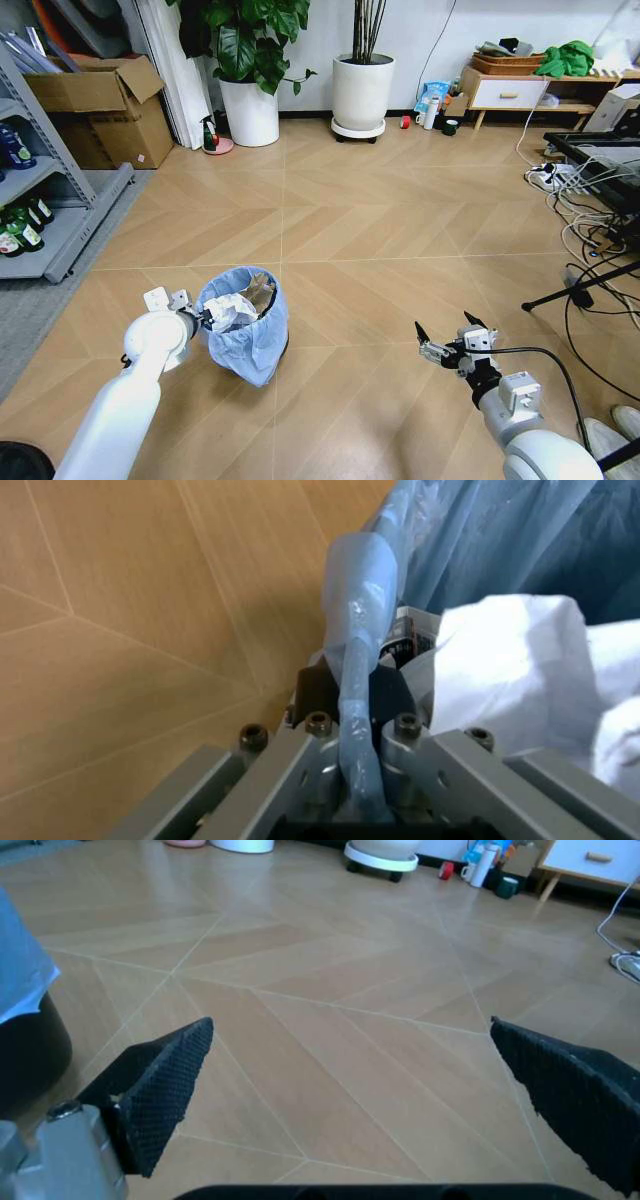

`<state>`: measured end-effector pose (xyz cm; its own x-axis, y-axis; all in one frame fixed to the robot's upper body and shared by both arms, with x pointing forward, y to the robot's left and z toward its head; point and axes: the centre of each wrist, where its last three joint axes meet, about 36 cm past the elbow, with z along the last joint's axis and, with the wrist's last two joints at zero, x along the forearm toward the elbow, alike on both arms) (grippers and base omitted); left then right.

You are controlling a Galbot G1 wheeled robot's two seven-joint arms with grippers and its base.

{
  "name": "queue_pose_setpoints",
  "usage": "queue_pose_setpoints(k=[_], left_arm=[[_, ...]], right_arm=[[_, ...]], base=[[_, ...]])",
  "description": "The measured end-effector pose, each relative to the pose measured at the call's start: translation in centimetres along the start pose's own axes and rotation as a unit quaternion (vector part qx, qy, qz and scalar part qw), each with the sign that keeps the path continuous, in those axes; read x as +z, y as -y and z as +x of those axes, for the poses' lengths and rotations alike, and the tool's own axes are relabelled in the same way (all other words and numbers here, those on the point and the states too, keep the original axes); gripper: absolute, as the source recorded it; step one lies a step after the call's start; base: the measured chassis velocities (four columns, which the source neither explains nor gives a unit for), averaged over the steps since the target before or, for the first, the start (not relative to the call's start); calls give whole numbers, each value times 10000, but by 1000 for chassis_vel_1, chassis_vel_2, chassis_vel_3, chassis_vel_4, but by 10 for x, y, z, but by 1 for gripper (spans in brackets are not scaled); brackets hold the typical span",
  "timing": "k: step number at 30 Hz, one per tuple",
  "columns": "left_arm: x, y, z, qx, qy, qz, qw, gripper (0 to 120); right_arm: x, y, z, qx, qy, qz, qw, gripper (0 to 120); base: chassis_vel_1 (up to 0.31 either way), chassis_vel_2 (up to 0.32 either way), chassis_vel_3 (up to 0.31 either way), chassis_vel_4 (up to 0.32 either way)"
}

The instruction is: Pick up the trash bin and place the garbage on the floor into it.

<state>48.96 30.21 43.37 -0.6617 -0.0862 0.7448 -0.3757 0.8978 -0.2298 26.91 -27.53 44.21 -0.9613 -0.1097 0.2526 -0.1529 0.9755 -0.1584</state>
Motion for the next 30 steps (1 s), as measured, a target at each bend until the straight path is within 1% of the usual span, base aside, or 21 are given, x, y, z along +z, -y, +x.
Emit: queue_pose_setpoints(k=[6,14,20,22,30], left_arm=[[-7,-4,-19,-172,83,174,9997,0],[-16,-8,-30,-193,73,337,9992,0],[-15,-9,-38,-159,5,423,9990,0],[-13,-9,-43,-150,11,395,9991,0],[-8,-13,-47,-95,21,273,9996,1]], right_arm=[[2,0,-2,4,-21,-16,10000,100],[4,-2,-7,-6,-7,-55,10000,100],[6,-3,-7,2,-1,-67,10000,100],[6,-3,-6,24,10,-81,10000,100],[5,-3,-5,81,53,-116,9999,100]], base=[[0,0,0,0],[0,0,0,0],[0,0,0,0],[0,0,0,0],[0,0,0,0]])
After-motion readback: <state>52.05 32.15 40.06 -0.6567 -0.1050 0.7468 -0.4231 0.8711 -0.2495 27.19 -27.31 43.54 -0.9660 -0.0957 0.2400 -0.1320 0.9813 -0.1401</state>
